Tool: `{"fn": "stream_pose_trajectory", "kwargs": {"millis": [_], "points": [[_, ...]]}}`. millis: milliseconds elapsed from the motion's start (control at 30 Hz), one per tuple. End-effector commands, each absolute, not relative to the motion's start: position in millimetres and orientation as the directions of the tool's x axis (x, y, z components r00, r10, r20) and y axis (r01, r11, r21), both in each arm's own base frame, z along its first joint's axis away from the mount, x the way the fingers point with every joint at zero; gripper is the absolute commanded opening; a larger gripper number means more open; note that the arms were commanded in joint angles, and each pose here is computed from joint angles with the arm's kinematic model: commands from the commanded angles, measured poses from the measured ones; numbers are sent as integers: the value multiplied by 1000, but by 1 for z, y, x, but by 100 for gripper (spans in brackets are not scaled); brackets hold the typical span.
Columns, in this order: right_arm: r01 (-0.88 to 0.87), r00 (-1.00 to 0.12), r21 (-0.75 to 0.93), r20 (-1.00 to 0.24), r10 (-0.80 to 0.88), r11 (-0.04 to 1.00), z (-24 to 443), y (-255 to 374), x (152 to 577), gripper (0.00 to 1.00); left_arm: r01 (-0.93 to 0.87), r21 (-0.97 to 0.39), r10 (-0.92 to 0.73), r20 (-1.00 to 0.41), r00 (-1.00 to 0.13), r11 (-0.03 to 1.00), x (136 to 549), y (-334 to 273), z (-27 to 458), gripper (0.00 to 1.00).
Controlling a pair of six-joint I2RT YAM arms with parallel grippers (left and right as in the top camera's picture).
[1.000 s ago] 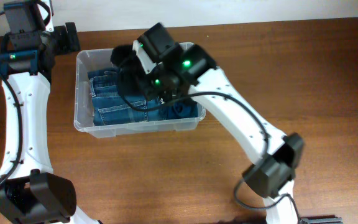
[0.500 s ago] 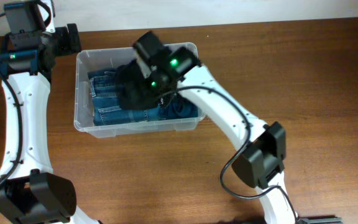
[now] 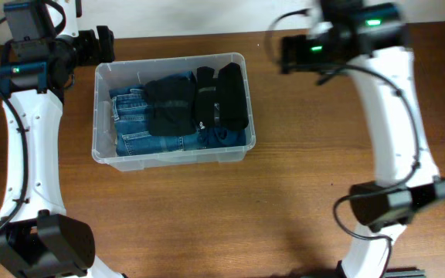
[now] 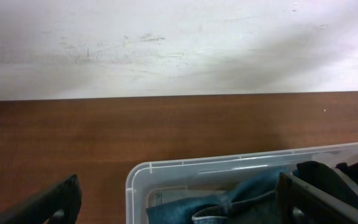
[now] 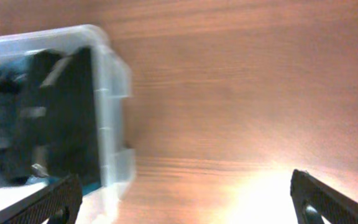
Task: Pack container
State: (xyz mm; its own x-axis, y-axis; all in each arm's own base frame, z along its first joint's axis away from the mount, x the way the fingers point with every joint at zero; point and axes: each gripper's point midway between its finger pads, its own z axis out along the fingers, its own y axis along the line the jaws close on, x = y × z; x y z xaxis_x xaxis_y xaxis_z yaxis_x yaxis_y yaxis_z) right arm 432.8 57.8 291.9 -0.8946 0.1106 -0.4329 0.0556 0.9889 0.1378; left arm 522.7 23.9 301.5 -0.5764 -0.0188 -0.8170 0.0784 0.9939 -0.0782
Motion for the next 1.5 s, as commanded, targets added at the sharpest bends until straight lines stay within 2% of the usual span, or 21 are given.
{"fn": "stream_pose_trajectory", "kwargs": {"millis": [0, 200, 267, 333, 367, 500, 667, 733, 800, 967, 1133, 1333, 1467], "points": [[154, -843, 159, -494, 213, 975, 331, 10, 411, 99, 103, -74, -4, -828, -561, 992, 524, 22, 308, 99], [119, -835, 382, -460, 301, 916, 349, 11, 401, 99, 102, -74, -3, -828, -561, 992, 524, 22, 308, 99], [123, -836, 378, -460, 301, 918, 348, 10, 401, 99, 102, -74, -3, -828, -561, 992, 524, 22, 308, 99], [151, -850, 283, -451, 271, 947, 339, -5, 393, 99, 103, -74, -3, -828, -561, 992, 524, 22, 308, 99], [189, -879, 215, -398, 263, 958, 328, -15, 377, 99, 103, -74, -4, -828, -561, 992, 524, 22, 308, 99], [27, -895, 149, -436, 90, 988, 332, -13, 374, 99, 103, -74, -3, -828, -561, 992, 524, 22, 308, 99], [-8, -872, 131, -486, 57, 991, 347, -11, 367, 99, 103, -74, -3, -828, -561, 992, 524, 22, 308, 99], [-38, -817, 133, -575, 45, 990, 370, -6, 368, 99, 104, -74, -3, -828, -561, 992, 524, 22, 308, 99], [-86, -709, 116, -705, 21, 990, 402, 2, 370, 99, 103, -74, -3, -828, -561, 992, 524, 22, 308, 99], [-150, -527, 68, -850, -22, 986, 427, 18, 339, 99, 103, -74, -3, -828, -561, 992, 524, 22, 308, 99], [-172, -426, 45, -904, -34, 984, 400, 25, 304, 98, 103, -74, -3, -828, -561, 992, 524, 22, 308, 99], [-173, -146, -17, -988, -42, 985, 354, 26, 267, 99, 103, -74, -3, -828, -561, 992, 524, 22, 308, 99], [-170, -41, -38, -998, -46, 985, 303, 26, 246, 99, 103, -74, -3, -828, -561, 992, 524, 22, 308, 99]]}}
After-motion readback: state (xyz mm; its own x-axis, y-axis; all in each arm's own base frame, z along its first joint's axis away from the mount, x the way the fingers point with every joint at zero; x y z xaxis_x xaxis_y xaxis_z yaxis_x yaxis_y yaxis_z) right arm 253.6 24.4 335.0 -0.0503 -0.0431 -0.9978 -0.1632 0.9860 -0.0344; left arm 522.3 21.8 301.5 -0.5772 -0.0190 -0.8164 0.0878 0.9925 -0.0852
